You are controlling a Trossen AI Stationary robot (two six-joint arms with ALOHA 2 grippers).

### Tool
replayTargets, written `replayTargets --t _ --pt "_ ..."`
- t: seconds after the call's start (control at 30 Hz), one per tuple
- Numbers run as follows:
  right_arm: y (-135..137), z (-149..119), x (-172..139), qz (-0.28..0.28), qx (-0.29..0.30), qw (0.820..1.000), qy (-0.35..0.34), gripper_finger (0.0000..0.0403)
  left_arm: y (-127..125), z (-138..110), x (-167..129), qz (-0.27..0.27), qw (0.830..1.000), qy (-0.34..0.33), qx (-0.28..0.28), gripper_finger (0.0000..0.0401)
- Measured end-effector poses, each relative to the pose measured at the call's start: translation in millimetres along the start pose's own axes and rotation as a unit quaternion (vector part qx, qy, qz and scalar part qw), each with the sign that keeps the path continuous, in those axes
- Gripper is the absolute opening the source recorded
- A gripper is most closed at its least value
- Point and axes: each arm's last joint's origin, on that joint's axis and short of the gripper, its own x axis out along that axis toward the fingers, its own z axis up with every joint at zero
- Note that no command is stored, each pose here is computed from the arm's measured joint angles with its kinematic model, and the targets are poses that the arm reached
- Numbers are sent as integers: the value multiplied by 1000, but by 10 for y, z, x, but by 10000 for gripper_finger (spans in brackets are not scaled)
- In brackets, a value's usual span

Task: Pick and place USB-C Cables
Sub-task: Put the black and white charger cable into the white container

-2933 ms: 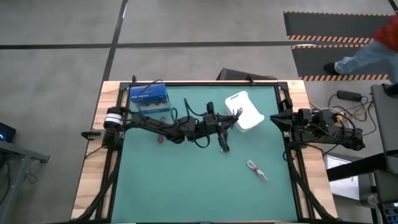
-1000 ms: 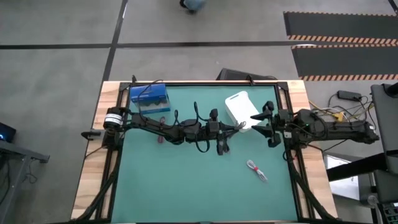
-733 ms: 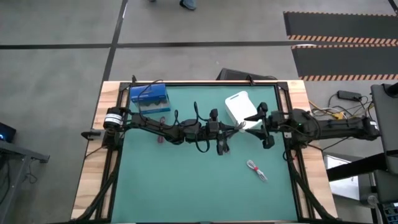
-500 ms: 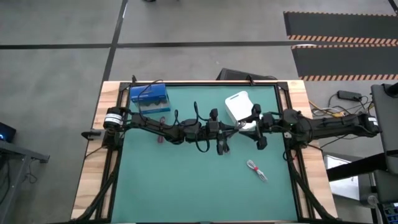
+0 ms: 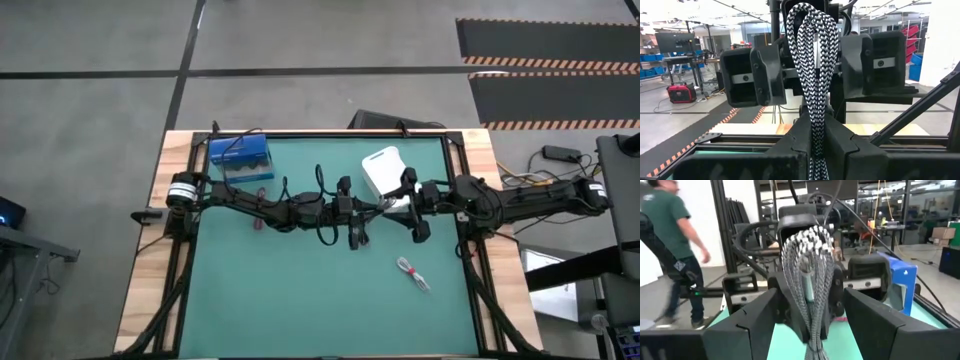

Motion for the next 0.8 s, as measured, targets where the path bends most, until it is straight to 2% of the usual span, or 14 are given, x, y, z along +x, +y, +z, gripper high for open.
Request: replayTargets --t 0.27,0.4,0.67,0.8 --pt "-15 -35 76 -3 0 1000 -9 210 0 1 0 0 1000 0 0 11" --pt "-17 -22 98 -3 -1 1000 -9 164 0 1 0 0 1000 0 0 11" --pt "-17 -11 100 -3 -2 1000 -10 28 2 1 0 1 1000 0 -1 24" --pt "-18 -26 98 -3 0 1000 -3 26 2 3 0 1 1000 -1 -24 57"
